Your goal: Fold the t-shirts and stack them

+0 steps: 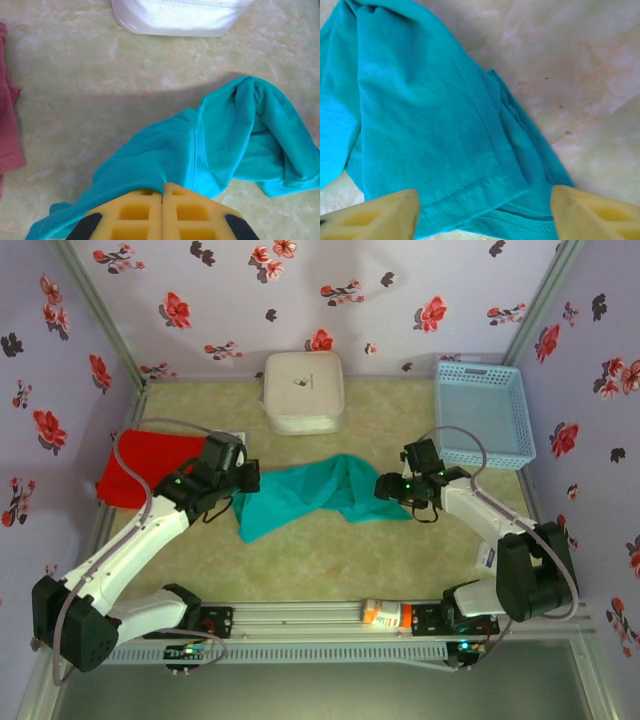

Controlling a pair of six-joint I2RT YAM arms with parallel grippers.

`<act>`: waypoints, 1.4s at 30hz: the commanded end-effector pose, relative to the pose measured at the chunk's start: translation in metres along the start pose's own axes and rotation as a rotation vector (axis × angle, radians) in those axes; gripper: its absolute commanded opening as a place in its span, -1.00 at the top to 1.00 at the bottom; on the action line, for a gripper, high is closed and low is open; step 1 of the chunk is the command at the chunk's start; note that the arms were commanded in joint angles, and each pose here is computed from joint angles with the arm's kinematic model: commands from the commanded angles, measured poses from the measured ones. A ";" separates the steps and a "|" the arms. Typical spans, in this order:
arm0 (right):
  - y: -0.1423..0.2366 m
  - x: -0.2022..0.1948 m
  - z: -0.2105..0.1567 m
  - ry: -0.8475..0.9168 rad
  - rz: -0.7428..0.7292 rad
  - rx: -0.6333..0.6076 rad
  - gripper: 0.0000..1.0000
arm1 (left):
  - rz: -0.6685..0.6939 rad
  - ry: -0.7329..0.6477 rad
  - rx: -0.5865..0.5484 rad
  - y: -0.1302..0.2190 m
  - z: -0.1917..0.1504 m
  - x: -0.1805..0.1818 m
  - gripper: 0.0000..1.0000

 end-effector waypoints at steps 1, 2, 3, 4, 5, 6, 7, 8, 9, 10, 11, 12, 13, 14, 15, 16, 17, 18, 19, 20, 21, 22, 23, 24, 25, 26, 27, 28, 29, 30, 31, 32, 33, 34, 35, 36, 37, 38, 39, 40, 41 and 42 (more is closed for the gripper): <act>-0.013 0.002 0.004 -0.033 0.029 -0.022 -0.21 | -0.011 0.010 -0.027 0.003 0.000 0.003 1.00; -0.016 0.002 0.006 -0.037 0.031 -0.023 -0.06 | -0.012 0.014 -0.030 0.003 0.000 0.004 1.00; -0.018 0.002 0.007 -0.042 0.031 -0.024 0.03 | -0.012 0.015 -0.031 0.004 0.000 0.004 1.00; -0.020 0.003 0.008 -0.044 0.032 -0.021 0.08 | -0.011 0.017 -0.031 0.004 0.000 0.005 1.00; -0.021 0.002 0.009 -0.051 0.030 -0.019 0.11 | -0.011 0.014 -0.031 0.005 -0.001 0.005 1.00; -0.023 0.001 0.008 -0.056 0.019 -0.014 0.12 | -0.009 0.013 -0.031 0.006 -0.001 0.006 1.00; -0.023 0.000 0.007 -0.059 0.015 -0.012 0.12 | -0.007 0.014 -0.029 0.007 -0.001 0.007 0.99; -0.025 -0.003 0.006 -0.064 0.003 -0.008 0.12 | -0.004 0.013 -0.027 0.007 -0.003 0.008 0.97; -0.025 -0.006 0.003 -0.064 -0.020 -0.005 0.11 | -0.003 0.015 -0.027 0.007 -0.004 0.009 0.94; -0.026 -0.009 0.001 -0.069 -0.036 -0.001 0.09 | 0.000 0.018 -0.026 0.007 -0.005 0.011 0.90; -0.027 -0.011 -0.001 -0.069 -0.043 0.003 0.07 | 0.002 0.019 -0.028 0.007 -0.006 0.012 0.88; -0.028 -0.012 -0.003 -0.070 -0.047 0.008 0.07 | 0.002 0.021 -0.026 0.006 -0.007 0.013 0.84; -0.029 -0.013 -0.005 -0.070 -0.048 0.017 0.10 | 0.002 0.023 -0.025 0.006 -0.009 0.014 0.74; -0.030 -0.013 -0.006 -0.069 -0.048 0.022 0.15 | 0.000 0.025 -0.027 0.005 -0.009 0.014 0.67; -0.031 -0.015 -0.009 -0.073 -0.050 0.028 0.29 | -0.001 0.028 -0.025 0.004 -0.010 0.015 0.61; -0.031 -0.016 -0.010 -0.073 -0.051 0.026 0.37 | 0.000 0.030 -0.024 0.003 -0.011 0.015 0.57; -0.030 -0.016 -0.011 -0.073 -0.051 0.024 0.41 | 0.002 0.032 -0.021 0.002 -0.012 0.016 0.53; -0.029 -0.016 -0.011 -0.073 -0.051 0.019 0.50 | 0.004 0.034 -0.017 0.000 -0.012 0.016 0.50; -0.028 -0.017 -0.012 -0.074 -0.053 0.016 0.60 | 0.007 0.035 -0.014 -0.001 -0.013 0.017 0.49; -0.026 -0.017 -0.012 -0.072 -0.054 0.009 0.69 | 0.010 0.037 -0.010 -0.003 -0.014 0.018 0.50; -0.025 -0.017 -0.011 -0.068 -0.057 0.003 0.80 | 0.013 0.039 -0.007 -0.004 -0.014 0.019 0.49; -0.023 -0.017 -0.010 -0.064 -0.058 -0.002 0.90 | 0.021 0.042 0.000 -0.006 -0.015 0.021 0.50; -0.022 -0.017 -0.010 -0.062 -0.060 -0.003 0.98 | 0.026 0.044 0.007 -0.007 -0.017 0.022 0.49; -0.021 -0.018 -0.009 -0.059 -0.064 -0.004 1.00 | 0.030 0.046 0.012 -0.008 -0.018 0.024 0.49; -0.019 -0.018 -0.008 -0.057 -0.064 -0.007 1.00 | 0.039 0.049 0.020 -0.008 -0.020 0.026 0.45; -0.018 -0.018 -0.008 -0.056 -0.064 -0.010 1.00 | 0.051 0.054 0.030 -0.008 -0.021 0.029 0.41; -0.016 -0.018 -0.007 -0.056 -0.064 -0.016 1.00 | 0.070 0.068 0.040 -0.008 -0.023 0.035 0.34; -0.014 -0.018 -0.006 -0.053 -0.064 -0.022 1.00 | 0.087 0.081 0.045 -0.007 -0.024 0.040 0.19; -0.012 -0.018 -0.005 -0.047 -0.064 -0.031 1.00 | 0.109 0.106 0.048 -0.007 -0.026 0.049 -0.01; -0.010 -0.019 -0.004 -0.046 -0.070 -0.039 1.00 | 0.129 0.132 0.051 -0.008 -0.029 0.058 -0.11; -0.006 -0.021 -0.002 -0.042 -0.078 -0.048 1.00 | 0.146 0.158 0.054 -0.008 -0.031 0.066 -0.13; -0.004 -0.022 -0.001 -0.043 -0.082 -0.055 1.00 | 0.154 0.178 0.058 -0.008 -0.033 0.072 -0.15; 0.000 -0.023 0.001 -0.040 -0.083 -0.063 1.00 | 0.163 0.199 0.062 -0.009 -0.036 0.079 -0.17; 0.004 -0.022 0.004 -0.036 -0.080 -0.069 1.00 | 0.169 0.217 0.063 -0.009 -0.037 0.084 -0.20; 0.008 -0.021 0.007 -0.031 -0.081 -0.079 1.00 | 0.173 0.226 0.063 -0.009 -0.037 0.088 -0.22; 0.014 -0.020 0.012 -0.023 -0.083 -0.095 1.00 | 0.178 0.236 0.062 -0.009 -0.037 0.091 -0.23; 0.020 -0.018 0.019 -0.015 -0.085 -0.118 1.00 | 0.181 0.243 0.058 -0.009 -0.037 0.093 -0.25; 0.026 -0.017 0.026 -0.009 -0.092 -0.140 1.00 | 0.186 0.247 0.057 -0.009 -0.036 0.095 -0.35; 0.033 -0.016 0.034 -0.003 -0.104 -0.165 1.00 | 0.191 0.251 0.055 -0.010 -0.035 0.097 -0.38; 0.041 -0.015 0.043 0.002 -0.118 -0.193 1.00 | 0.199 0.257 0.054 -0.011 -0.035 0.100 -0.41; 0.048 -0.013 0.052 0.005 -0.130 -0.222 1.00 | 0.205 0.264 0.051 -0.012 -0.034 0.102 -0.48; 0.055 -0.011 0.063 0.017 -0.142 -0.252 1.00 | 0.210 0.273 0.051 -0.014 -0.033 0.105 -0.51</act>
Point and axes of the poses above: each hand's point on the last joint's axis, 136 mm out from that joint toward the fingers, its own y axis back along the fingers, its own x axis along the line the jaws close on, z = x × y, the point moved 5 cm from there along y, back along the fingers, and after that the axes turned 4 degrees about y, right-handed, at the moved point
